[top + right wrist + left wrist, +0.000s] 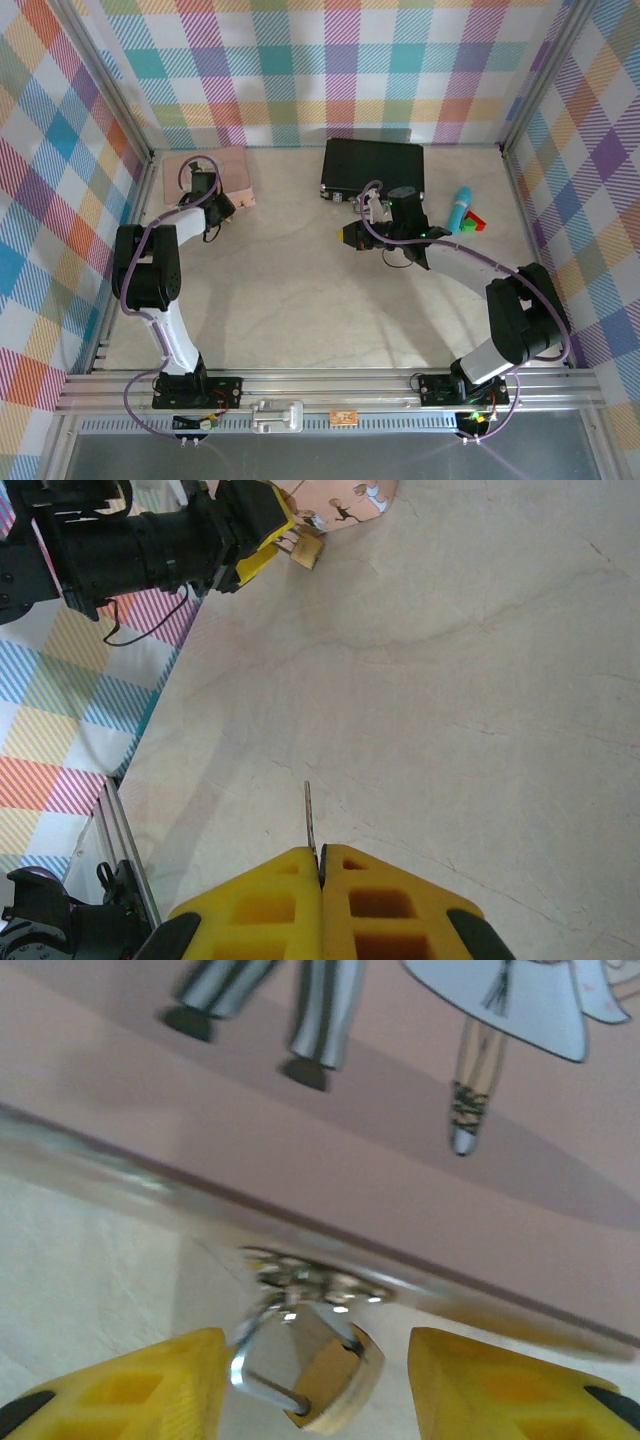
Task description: Unlock the padlock with the key
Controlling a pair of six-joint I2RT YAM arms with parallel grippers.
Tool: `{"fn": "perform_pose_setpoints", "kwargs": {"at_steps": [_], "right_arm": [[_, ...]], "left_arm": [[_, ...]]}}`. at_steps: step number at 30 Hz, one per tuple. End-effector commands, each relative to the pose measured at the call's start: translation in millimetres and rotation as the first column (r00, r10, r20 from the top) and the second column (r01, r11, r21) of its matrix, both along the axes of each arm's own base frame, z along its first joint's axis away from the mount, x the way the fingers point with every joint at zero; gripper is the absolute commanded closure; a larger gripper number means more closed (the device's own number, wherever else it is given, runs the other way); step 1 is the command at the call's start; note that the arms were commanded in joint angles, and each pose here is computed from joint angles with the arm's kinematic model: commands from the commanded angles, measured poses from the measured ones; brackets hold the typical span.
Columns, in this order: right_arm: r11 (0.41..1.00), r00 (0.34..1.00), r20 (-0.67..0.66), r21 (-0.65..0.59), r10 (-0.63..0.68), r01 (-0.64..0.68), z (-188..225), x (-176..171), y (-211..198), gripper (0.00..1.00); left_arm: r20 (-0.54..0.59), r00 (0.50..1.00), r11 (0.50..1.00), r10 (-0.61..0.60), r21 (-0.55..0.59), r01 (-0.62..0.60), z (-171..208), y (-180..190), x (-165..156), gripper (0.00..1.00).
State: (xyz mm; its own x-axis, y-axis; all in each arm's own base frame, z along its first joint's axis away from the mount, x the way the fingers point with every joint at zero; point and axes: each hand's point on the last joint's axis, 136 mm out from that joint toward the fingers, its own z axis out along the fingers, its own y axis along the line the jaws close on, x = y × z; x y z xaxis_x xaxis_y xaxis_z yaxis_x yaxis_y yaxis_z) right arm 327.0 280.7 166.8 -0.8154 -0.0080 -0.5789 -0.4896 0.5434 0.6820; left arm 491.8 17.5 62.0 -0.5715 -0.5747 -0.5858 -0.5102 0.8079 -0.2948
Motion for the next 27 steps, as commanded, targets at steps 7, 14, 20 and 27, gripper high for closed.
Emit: {"fn": "perform_pose_setpoints", "kwargs": {"at_steps": [7,14,20,27], "right_arm": [[0.999,1.000,0.013,0.036,0.028,-0.028,9.6,6.0,9.1,1.00],[0.999,0.999,0.031,0.049,0.019,-0.021,14.3,2.5,6.6,1.00],[0.996,1.000,-0.013,0.089,0.012,-0.011,4.6,-0.8,8.2,1.00],[0.997,1.000,0.004,0.075,0.015,-0.015,8.0,-0.7,7.2,1.00]], "left_arm": [[-0.115,0.989,0.995,0.094,-0.024,-0.098,-28.8,-0.4,-18.2,0.45],[-0.108,0.993,0.995,0.057,-0.079,-0.066,-40.4,-17.1,1.6,0.42],[-0.150,0.988,0.996,0.042,-0.073,-0.053,-49.7,-17.6,-1.5,0.50],[-0.172,0.985,0.999,0.025,-0.038,-0.032,-46.0,-14.4,-15.8,0.82]]}}
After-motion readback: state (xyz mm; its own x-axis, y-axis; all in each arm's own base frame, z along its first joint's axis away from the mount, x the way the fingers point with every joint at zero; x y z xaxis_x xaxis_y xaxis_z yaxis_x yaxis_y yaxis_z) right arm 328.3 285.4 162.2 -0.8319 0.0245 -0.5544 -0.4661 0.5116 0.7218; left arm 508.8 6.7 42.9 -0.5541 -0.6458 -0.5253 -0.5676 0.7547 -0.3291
